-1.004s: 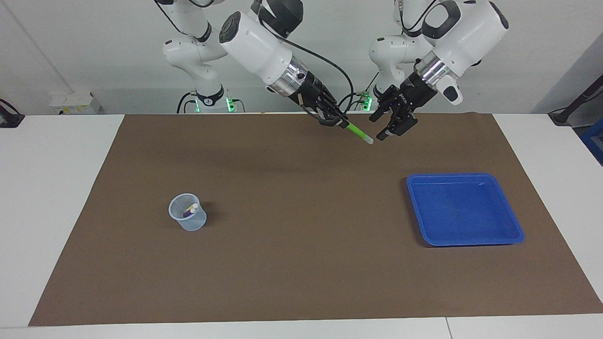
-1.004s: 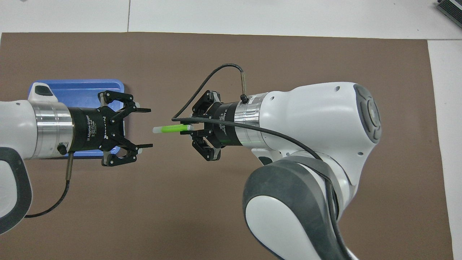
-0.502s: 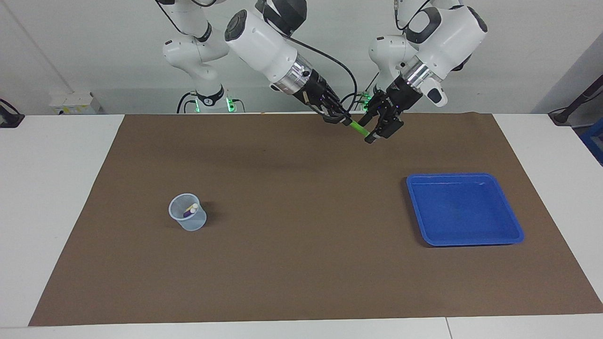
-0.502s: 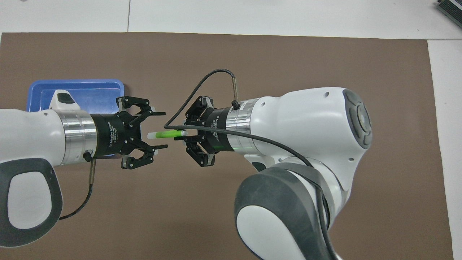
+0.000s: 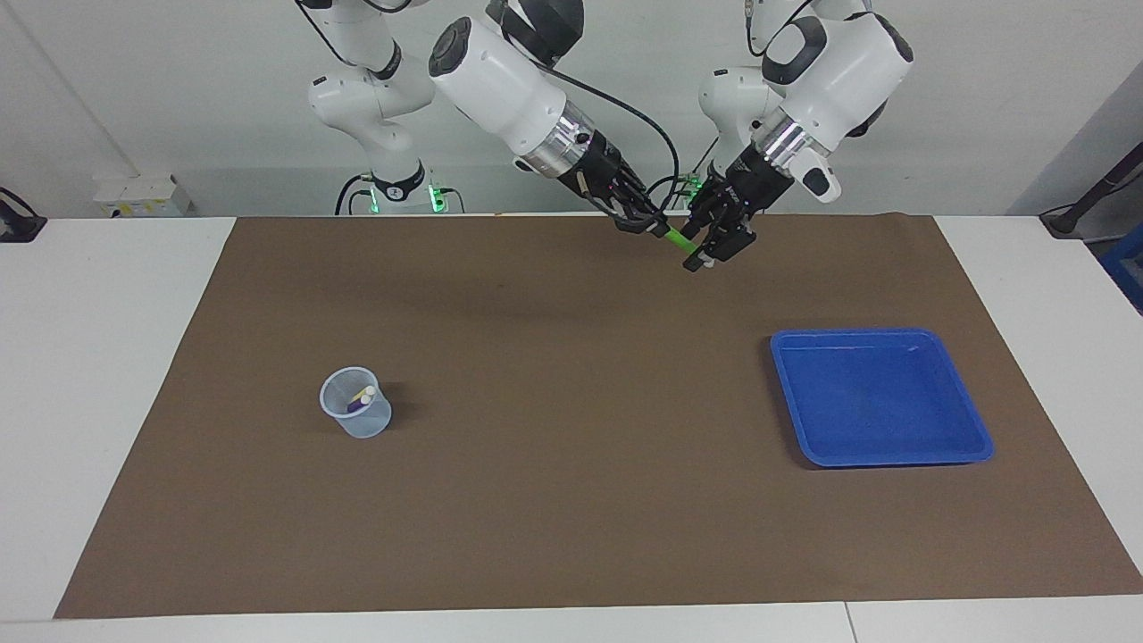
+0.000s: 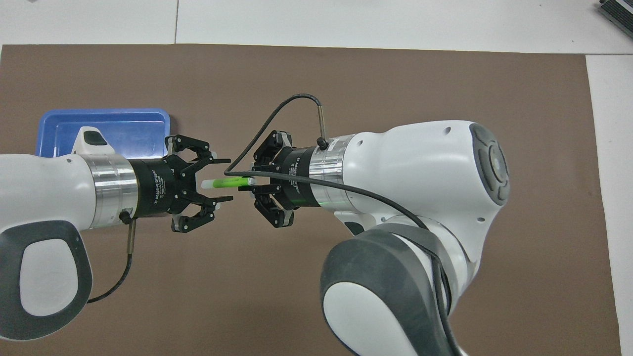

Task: Right arm passes pens to left for tray arrangement
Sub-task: 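Close the left gripper on the green pen beside the right gripper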

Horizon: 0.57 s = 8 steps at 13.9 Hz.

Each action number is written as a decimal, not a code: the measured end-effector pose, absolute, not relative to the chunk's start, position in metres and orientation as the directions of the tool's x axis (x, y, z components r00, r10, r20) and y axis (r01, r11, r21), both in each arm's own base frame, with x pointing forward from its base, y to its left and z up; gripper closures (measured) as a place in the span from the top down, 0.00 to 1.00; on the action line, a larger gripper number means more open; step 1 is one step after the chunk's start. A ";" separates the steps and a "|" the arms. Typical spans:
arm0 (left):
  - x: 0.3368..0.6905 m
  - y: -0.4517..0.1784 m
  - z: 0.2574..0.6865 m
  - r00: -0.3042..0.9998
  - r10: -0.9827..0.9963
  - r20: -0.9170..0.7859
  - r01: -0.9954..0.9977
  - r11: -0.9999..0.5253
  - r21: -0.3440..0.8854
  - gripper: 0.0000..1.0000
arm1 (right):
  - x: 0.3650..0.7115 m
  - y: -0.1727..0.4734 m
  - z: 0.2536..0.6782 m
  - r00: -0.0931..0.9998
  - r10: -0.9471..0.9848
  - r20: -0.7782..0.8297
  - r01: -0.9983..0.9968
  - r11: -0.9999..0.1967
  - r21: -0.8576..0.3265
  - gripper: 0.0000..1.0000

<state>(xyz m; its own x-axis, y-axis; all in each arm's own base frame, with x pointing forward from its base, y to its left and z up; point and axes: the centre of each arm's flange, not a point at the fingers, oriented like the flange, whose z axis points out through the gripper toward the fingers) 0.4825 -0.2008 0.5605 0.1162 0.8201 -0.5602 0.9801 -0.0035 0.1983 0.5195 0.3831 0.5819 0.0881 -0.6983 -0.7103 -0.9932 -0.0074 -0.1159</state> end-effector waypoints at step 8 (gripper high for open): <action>0.480 -0.200 0.561 0.111 0.819 -0.563 0.983 -0.007 0.183 0.17 | 0.519 0.384 0.582 0.091 -0.698 -0.710 -0.993 -0.009 -0.118 0.18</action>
<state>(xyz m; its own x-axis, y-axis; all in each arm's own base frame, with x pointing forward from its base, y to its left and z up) 0.4804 -0.1999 0.5612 0.1112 0.8188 -0.5633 0.9830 -0.0072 0.1835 0.5186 0.3840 0.5824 0.0908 -0.6983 -0.7100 -0.9930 -0.0092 -0.1179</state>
